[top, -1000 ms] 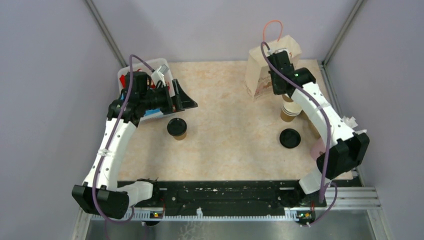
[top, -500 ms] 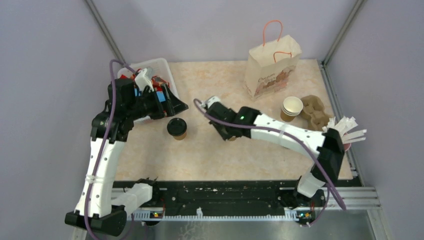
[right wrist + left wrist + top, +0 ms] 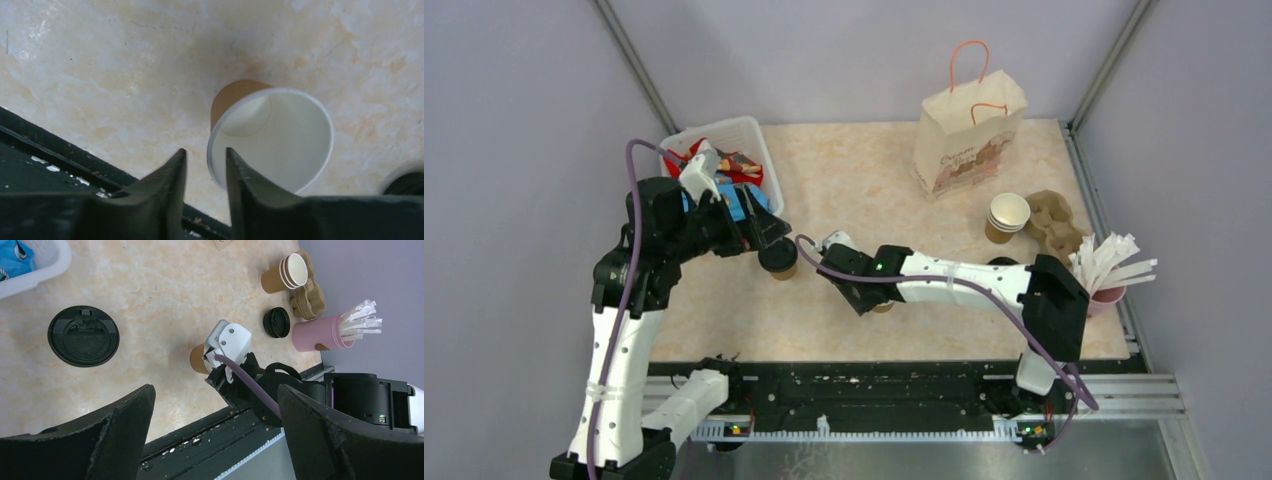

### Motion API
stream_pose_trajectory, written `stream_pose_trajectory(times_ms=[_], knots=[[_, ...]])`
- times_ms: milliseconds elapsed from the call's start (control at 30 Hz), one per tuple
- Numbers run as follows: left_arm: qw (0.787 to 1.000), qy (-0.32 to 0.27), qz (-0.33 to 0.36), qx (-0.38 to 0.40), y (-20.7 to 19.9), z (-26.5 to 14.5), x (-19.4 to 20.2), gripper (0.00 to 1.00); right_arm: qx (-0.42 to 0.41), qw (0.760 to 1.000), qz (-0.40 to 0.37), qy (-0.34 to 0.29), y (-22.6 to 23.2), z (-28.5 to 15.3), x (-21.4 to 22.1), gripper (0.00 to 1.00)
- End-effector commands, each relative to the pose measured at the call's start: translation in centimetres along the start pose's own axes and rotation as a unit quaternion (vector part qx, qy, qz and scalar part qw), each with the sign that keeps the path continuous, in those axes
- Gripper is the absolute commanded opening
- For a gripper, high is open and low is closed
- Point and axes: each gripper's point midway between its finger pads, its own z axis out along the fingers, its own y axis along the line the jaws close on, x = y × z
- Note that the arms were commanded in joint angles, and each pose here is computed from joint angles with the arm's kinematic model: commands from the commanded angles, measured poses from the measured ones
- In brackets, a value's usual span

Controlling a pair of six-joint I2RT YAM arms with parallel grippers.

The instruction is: Pack the takeout coffee

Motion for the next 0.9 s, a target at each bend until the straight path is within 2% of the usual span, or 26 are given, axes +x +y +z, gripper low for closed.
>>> stream_pose_trajectory(times_ms=[0,67,200,300,467,567,633,867], knots=[[1.0,-0.008,0.001,0.003,-0.2,0.0,-0.3,0.98,-0.015,0.998,0.041,-0.041,-0.4,-4.6,-3.0,0.41],[1.0,-0.01,0.001,0.001,-0.1,0.2,-0.5,0.98,-0.009,0.995,0.066,-0.074,-2.3,-8.2,-4.9,0.55],[1.0,-0.009,-0.001,0.003,0.0,0.7,-0.6,0.98,0.025,0.981,0.163,-0.101,-9.7,-11.9,-5.7,0.65],[1.0,-0.009,-0.001,0.007,0.0,1.2,-0.9,0.98,0.067,0.958,0.262,-0.095,-17.2,-11.2,-2.6,0.66],[1.0,0.004,0.002,0.012,0.1,2.2,-1.1,0.98,0.125,0.913,0.389,-0.021,-25.8,-7.3,5.0,0.65],[1.0,0.013,0.001,0.015,0.3,2.9,-0.9,0.98,0.138,0.887,0.44,0.016,-28.5,-5.6,8.6,0.59],[1.0,0.016,-0.002,0.02,0.4,3.2,-0.8,0.98,0.13,0.878,0.46,0.032,-29.5,-4.3,10.2,0.59],[0.999,0.028,-0.012,0.025,0.8,4.3,-0.2,0.98,0.098,0.876,0.464,0.088,-29.0,-1.0,11.7,0.58]])
